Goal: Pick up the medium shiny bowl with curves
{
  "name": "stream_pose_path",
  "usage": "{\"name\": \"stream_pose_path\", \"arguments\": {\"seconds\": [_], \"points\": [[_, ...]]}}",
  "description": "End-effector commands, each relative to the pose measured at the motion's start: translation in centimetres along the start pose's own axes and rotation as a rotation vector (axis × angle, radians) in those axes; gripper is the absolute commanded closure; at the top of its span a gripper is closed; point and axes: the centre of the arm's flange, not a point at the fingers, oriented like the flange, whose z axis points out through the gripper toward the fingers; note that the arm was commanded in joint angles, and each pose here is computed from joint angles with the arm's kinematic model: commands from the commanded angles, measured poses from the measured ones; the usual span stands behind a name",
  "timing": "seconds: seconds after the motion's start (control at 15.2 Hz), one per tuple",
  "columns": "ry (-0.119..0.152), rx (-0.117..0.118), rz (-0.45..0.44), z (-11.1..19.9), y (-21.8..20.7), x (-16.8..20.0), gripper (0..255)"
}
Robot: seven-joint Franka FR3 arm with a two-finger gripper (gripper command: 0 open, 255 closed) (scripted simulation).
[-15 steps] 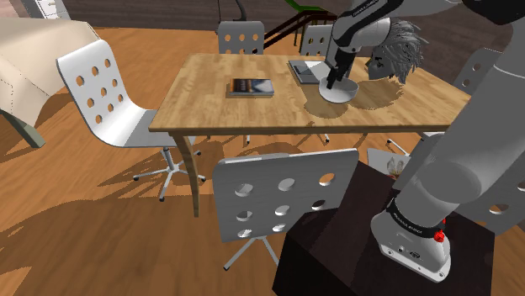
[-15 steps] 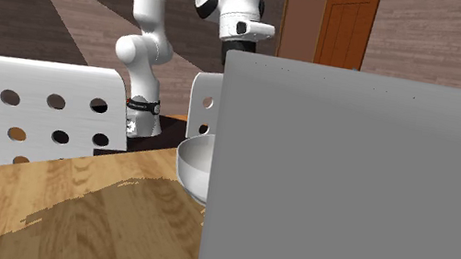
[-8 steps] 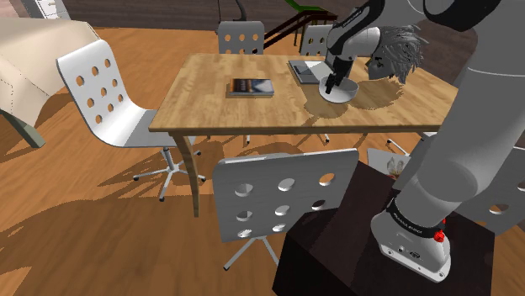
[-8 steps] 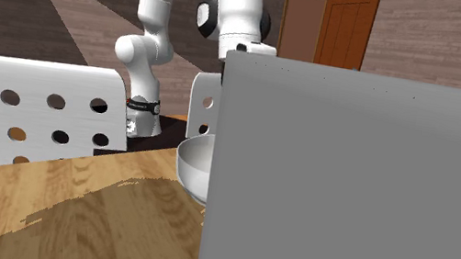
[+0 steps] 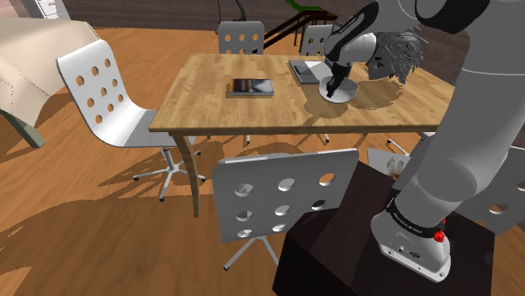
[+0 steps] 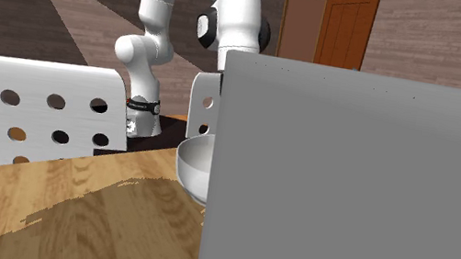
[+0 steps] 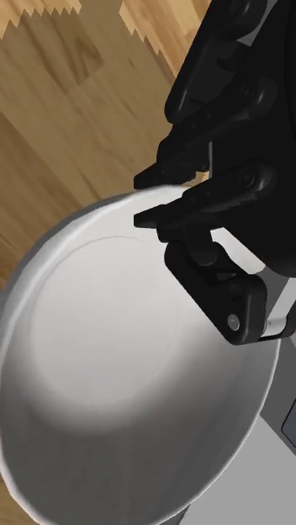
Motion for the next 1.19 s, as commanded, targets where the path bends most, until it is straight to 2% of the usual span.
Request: {"name": "stream_pose_path", "arguments": {"seconds": [0.0, 0.4, 1.12], "points": [[0.0, 0.0, 0.0, 0.0, 0.0, 0.0, 255], [0.0, 0.0, 0.0, 0.1, -0.1, 0.0, 255], [0.0, 0.0, 0.0, -5.6, 0.5, 0.8, 255]]}}
